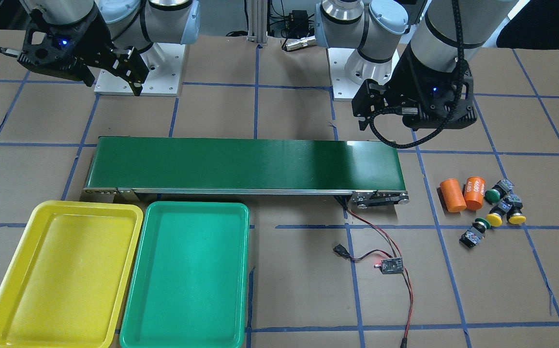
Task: Sort buttons by color to trays
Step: 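Move the left gripper toward the pile of cylinders and buttons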
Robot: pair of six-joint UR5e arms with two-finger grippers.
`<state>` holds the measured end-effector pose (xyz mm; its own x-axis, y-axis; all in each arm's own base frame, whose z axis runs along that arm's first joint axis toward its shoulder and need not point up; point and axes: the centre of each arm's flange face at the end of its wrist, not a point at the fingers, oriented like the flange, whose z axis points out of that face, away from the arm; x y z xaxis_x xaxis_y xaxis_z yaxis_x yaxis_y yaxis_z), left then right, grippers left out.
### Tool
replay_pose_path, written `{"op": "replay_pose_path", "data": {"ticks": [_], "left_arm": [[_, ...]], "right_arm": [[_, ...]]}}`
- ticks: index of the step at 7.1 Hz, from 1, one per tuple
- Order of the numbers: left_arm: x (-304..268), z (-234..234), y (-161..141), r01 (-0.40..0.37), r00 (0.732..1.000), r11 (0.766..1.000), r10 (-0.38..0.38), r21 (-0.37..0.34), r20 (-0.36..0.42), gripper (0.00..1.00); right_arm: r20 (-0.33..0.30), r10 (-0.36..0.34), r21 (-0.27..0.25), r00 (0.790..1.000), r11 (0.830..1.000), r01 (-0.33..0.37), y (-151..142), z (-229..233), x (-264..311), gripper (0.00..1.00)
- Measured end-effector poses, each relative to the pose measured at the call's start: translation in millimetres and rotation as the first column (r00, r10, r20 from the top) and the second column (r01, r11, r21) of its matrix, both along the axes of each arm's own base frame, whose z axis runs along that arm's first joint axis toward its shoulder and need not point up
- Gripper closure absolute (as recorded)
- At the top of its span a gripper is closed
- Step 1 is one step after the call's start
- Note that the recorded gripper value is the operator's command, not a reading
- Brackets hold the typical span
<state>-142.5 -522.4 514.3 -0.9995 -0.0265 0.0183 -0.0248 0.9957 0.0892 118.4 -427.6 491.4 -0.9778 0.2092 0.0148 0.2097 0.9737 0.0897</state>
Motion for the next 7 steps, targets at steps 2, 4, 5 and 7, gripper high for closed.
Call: {"op": "replay_pose_path", "data": {"ticks": [2, 4, 5, 7], "left_arm": [[1, -2, 4, -0.002, 1.0, 1.0, 0.002, 0.0, 0.0, 0.0], [5, -4, 5, -0.007, 1.0, 1.0, 0.007, 0.002, -0.002, 0.0], [6, -3, 5, 0.002, 1.0, 1.0, -0.002, 0.001, -0.002, 0.0], [10, -2, 7, 0.024, 1.0, 1.0, -0.024, 0.006, -0.001, 0.0]], "right_arm": [[-0.002, 0.0, -0.006, 1.0, 1.0, 0.0, 3, 3, 0, 0.0], [-0.003, 0.0, -0.011, 1.0, 1.0, 0.0, 5, 5, 0, 0.0], [-0.003, 0.0, -0.011, 1.0, 1.0, 0.0, 5, 5, 0, 0.0], [-0.003, 0.0, -0.01, 1.0, 1.0, 0.0, 6, 5, 0, 0.0]]}}
